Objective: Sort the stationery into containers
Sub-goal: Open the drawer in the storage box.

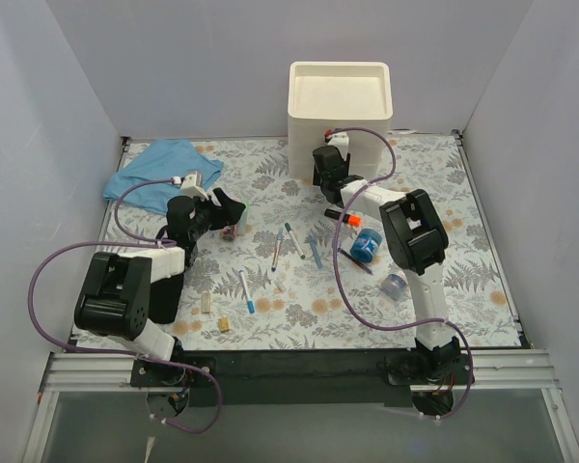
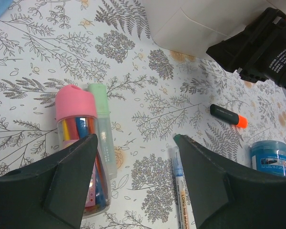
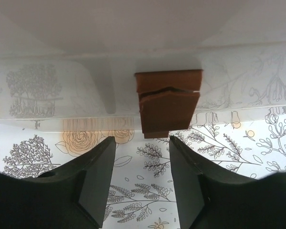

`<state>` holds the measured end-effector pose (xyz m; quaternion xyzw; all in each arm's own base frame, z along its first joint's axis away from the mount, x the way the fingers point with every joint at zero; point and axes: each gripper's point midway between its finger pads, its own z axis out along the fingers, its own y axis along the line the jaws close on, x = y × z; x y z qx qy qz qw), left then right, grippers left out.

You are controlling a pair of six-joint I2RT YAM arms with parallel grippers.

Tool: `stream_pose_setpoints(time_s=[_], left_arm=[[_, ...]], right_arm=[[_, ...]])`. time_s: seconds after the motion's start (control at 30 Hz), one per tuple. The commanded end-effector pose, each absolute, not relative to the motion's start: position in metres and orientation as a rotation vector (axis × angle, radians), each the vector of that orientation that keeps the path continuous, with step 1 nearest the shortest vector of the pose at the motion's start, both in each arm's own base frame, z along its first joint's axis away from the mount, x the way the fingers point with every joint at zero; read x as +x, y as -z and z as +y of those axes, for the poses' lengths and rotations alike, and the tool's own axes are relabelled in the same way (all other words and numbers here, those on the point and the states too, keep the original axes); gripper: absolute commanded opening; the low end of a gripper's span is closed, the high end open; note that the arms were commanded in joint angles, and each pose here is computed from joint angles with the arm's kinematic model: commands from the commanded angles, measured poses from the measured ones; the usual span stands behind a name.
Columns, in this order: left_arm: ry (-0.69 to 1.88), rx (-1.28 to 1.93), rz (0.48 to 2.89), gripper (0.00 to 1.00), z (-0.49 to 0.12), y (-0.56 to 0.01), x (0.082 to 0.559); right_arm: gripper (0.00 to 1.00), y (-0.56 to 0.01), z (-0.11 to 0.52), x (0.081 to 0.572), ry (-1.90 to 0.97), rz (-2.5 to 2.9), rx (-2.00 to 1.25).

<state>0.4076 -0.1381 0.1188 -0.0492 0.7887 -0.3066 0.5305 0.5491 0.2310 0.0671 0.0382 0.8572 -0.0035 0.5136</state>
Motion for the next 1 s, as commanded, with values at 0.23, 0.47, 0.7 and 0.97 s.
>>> stream_pose_setpoints(time_s=[0.23,0.47,0.7,0.97], left_arm=[[0.754,-0.118,1.845,0.68,-0.14,-0.125,0.417],[0.766,-0.124,1.848,0.68,-0.142,-0.124,0.421],[0.788,-0.127,1.839,0.68,-0.145,-0.127,0.425],[0.784,-0.129,1.833,0.68,-0.144,-0.123,0.423]], right_arm=[[0.52,-0.092,0.206,0.578,-0.009,2.002,0.223],[0.55,-0.087,0.194,0.58,0.028,2.01,0.234],[0.55,-0.082,0.178,0.574,0.099,2.008,0.276],[0.53,-0.069,0.192,0.583,0.049,2.0,0.297]])
